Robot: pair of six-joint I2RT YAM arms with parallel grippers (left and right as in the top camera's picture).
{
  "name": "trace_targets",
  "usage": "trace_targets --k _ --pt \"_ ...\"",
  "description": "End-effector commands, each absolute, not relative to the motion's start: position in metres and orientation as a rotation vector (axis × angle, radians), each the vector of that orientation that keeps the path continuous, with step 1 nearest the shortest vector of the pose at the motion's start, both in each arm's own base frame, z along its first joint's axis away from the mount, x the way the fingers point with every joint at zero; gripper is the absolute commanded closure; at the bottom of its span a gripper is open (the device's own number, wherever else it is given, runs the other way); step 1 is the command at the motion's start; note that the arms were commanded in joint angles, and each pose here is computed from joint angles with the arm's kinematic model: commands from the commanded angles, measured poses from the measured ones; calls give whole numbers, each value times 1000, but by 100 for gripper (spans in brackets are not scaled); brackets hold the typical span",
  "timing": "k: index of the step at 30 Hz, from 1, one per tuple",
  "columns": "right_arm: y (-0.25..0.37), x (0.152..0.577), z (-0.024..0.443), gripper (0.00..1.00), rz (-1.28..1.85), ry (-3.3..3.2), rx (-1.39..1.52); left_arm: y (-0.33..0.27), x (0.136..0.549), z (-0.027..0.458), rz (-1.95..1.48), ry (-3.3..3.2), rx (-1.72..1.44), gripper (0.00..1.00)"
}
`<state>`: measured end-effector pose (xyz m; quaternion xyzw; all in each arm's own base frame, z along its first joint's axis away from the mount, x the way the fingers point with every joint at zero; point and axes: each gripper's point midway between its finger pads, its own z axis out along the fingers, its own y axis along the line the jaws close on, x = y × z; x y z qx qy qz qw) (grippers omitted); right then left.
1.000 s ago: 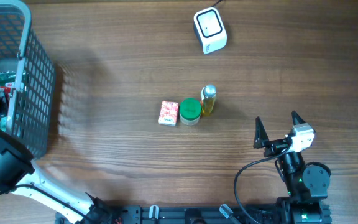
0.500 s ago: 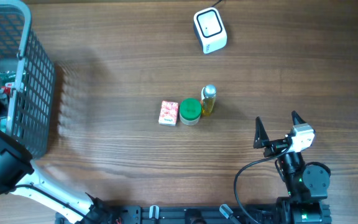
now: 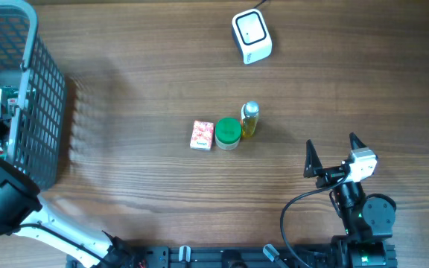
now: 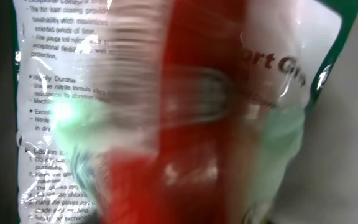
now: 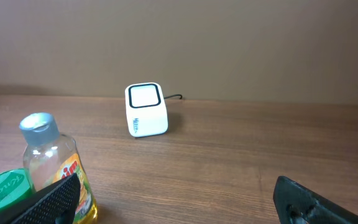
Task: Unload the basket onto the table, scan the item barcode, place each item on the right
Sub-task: 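Reach left gripper into basket and grasp gloves and snack packs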
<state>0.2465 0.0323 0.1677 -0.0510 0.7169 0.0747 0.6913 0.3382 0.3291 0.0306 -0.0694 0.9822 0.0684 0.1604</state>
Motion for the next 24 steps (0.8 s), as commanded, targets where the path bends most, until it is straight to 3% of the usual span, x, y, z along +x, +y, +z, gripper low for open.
trace_targets --k 1,4,9,16,19,24 --pt "31 247 168 0 159 1598 -111 316 318 -6 126 2908 -217 96" --pt "31 247 169 0 159 1598 -111 316 328 10 120 2845 -246 96" --pt "31 247 169 0 159 1598 -111 328 357 88 165 2619 -388 96" --pt "31 247 169 0 159 1598 -111 322 370 279 314 2151 -420 96" --pt "31 247 169 0 159 1598 -111 286 354 377 304 1909 -383 96" --pt "31 247 169 0 159 1598 -111 202 321 464 71 1695 -348 96"
